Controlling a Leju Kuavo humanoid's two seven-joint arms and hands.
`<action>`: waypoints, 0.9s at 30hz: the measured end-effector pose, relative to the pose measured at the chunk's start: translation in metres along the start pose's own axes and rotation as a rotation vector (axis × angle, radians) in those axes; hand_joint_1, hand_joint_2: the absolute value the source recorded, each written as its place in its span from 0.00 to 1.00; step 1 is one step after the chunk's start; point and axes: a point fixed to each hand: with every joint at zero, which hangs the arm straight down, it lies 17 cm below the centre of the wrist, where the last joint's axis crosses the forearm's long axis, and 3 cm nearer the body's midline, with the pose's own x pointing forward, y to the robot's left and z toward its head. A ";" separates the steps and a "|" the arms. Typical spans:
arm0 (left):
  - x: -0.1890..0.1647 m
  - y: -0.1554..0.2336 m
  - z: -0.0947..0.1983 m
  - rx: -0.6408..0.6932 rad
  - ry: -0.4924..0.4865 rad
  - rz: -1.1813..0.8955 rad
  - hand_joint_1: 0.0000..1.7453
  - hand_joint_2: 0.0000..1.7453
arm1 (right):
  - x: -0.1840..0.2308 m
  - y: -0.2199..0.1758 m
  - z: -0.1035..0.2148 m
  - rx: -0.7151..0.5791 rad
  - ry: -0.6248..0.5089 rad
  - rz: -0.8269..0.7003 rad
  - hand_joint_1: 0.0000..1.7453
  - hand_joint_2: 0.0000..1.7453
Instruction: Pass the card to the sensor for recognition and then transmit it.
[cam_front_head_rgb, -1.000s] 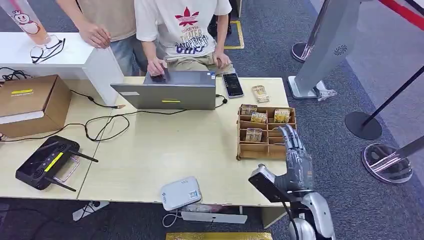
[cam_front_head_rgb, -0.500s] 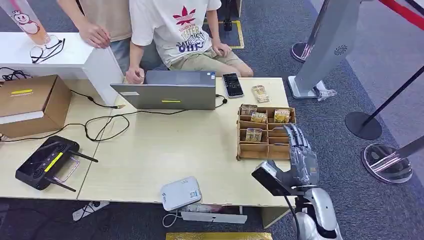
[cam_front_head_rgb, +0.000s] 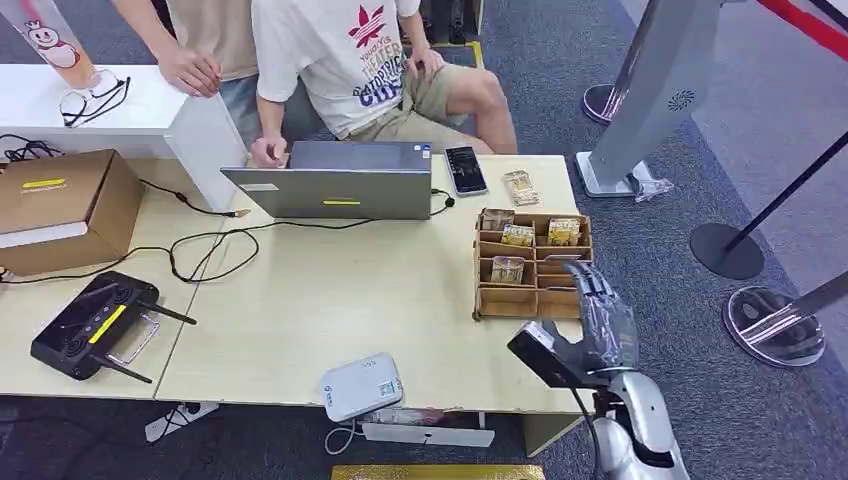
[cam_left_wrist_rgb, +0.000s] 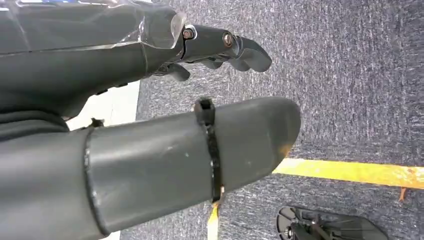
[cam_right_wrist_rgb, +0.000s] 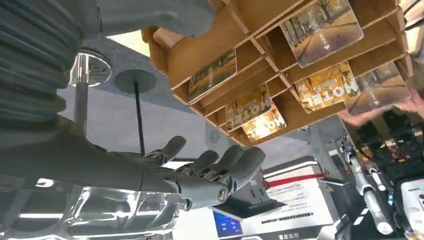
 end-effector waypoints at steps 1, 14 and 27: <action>0.000 0.000 0.000 0.002 0.000 0.000 0.00 0.00 | -0.001 0.001 0.000 0.004 0.002 0.001 0.38 1.00; 0.000 0.005 -0.002 0.010 -0.004 0.004 0.00 0.00 | -0.009 0.010 -0.011 0.036 -0.004 0.007 0.31 1.00; -0.002 0.008 -0.003 0.015 0.000 0.021 0.00 0.00 | -0.013 0.013 -0.029 0.057 -0.022 0.008 0.44 1.00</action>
